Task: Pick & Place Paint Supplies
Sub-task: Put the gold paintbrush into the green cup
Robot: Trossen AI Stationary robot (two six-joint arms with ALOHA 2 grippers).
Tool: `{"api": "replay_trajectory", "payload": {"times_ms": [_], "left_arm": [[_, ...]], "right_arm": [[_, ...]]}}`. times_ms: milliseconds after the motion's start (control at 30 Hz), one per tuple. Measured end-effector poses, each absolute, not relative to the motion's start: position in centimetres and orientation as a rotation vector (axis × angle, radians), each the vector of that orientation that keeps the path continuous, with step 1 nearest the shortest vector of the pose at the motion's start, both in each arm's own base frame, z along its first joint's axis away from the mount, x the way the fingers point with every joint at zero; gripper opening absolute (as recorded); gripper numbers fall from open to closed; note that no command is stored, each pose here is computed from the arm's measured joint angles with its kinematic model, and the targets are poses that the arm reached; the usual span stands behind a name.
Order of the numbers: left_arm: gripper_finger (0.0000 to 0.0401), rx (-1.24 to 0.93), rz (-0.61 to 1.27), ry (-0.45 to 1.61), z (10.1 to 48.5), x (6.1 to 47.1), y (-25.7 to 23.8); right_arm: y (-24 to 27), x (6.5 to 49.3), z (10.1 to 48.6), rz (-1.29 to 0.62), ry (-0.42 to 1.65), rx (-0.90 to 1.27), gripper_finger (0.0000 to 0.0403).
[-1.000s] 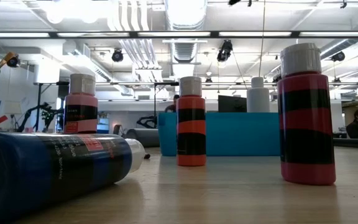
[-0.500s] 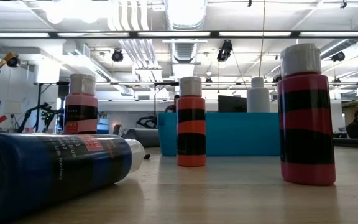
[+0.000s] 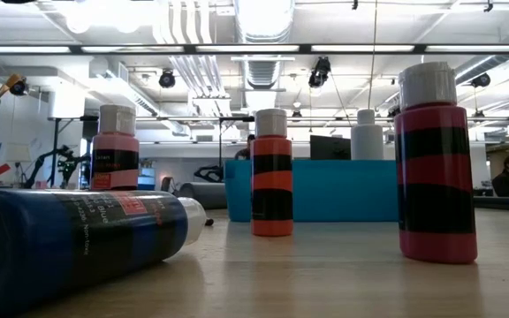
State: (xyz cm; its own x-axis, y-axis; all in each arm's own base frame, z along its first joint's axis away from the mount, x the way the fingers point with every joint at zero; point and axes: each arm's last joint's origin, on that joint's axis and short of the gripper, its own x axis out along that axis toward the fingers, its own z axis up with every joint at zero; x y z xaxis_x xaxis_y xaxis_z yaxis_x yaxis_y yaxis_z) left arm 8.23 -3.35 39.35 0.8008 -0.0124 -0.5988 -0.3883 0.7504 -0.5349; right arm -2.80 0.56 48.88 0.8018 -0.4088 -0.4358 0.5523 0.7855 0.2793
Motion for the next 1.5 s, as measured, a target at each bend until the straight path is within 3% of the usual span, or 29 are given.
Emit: {"api": "replay_trajectory", "payload": {"times_ms": [133, 400, 867, 1100, 1367, 1500], "left_arm": [[0.0163, -0.676, 0.243, 0.579, 39.5, 7.9, -3.0], [0.0163, -0.654, 0.276, 0.523, 39.7, 7.3, -2.5], [0.0163, -0.603, 0.326, 0.479, 39.7, 7.3, -2.3], [0.0163, -0.562, 0.348, 0.458, 39.8, 7.3, -2.2], [0.0163, -0.56, 0.357, 0.452, 39.8, 7.3, -2.1], [0.0163, -0.559, 0.363, 0.447, 39.8, 7.3, -2.1]], "right_arm": [[1.1, -5.2, 47.7, -0.62, 0.285, 0.471, 0.0008], [2.3, -9.2, 45.7, -0.647, 0.22, 0.352, 0.0008], [1.9, -9.0, 39.7, -0.708, 0.43, 0.025, 0.0008], [1.9, -10.9, 37.0, -0.97, 0.333, 0.036, 0.0008], [2.6, -13.0, 33.1, -0.969, 0.23, 0.069, 0.0008], [2.5, -12.7, 32.5, -0.965, 0.305, 0.058, 0.0008]]}}
